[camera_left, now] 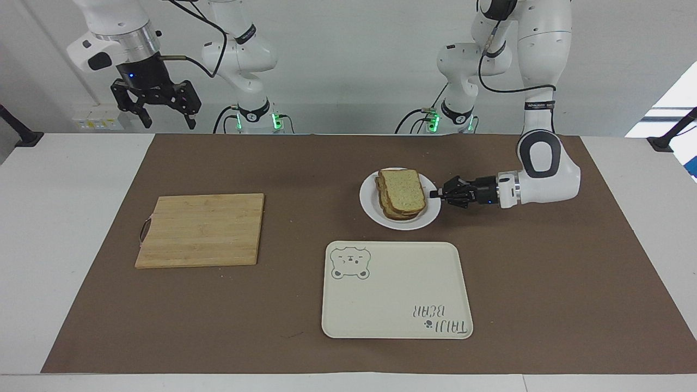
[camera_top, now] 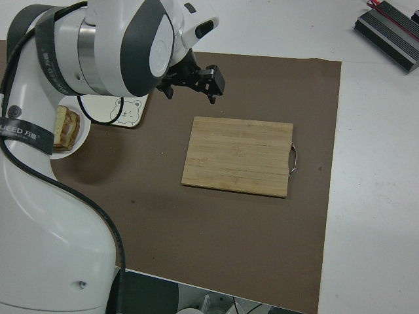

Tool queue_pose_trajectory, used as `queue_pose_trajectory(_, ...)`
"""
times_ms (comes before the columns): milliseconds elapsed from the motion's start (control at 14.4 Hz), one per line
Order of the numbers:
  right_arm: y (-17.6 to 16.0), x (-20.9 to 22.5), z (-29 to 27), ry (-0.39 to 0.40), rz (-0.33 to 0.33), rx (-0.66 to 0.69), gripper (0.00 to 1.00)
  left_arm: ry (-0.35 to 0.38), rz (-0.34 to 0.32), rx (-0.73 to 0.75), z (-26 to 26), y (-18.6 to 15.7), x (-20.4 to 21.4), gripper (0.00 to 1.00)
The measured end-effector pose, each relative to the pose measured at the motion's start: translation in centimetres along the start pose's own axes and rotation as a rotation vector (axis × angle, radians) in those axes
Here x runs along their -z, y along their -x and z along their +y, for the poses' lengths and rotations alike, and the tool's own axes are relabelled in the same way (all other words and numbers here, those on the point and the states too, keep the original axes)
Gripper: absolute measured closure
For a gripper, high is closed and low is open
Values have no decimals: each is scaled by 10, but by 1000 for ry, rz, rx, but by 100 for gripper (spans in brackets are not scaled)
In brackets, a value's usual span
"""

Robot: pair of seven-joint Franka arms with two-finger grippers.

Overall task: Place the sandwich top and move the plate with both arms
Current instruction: 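Slide the plate farther from the robot onto the bear tray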

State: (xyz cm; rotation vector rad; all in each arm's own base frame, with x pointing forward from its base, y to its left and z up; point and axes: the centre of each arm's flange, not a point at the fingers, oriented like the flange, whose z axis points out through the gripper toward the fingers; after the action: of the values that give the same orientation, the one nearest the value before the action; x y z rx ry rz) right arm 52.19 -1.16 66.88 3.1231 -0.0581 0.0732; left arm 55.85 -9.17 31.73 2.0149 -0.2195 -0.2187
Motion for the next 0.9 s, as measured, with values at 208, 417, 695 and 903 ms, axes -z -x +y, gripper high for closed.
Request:
queue_pose_trajectory(208, 0, 0, 0, 0, 0, 0, 0, -5, -19, 30, 13, -35, 15, 96)
queue_pose_trajectory(417, 0, 0, 0, 0, 0, 0, 0, -7, -28, 64, 26, -65, 24, 96)
queue_pose_trajectory(695, 0, 0, 0, 0, 0, 0, 0, -13, -27, 102, 37, -97, 27, 96)
queue_pose_trajectory(903, 0, 0, 0, 0, -1, 0, 0, -11, -28, 112, 34, -113, 19, 96)
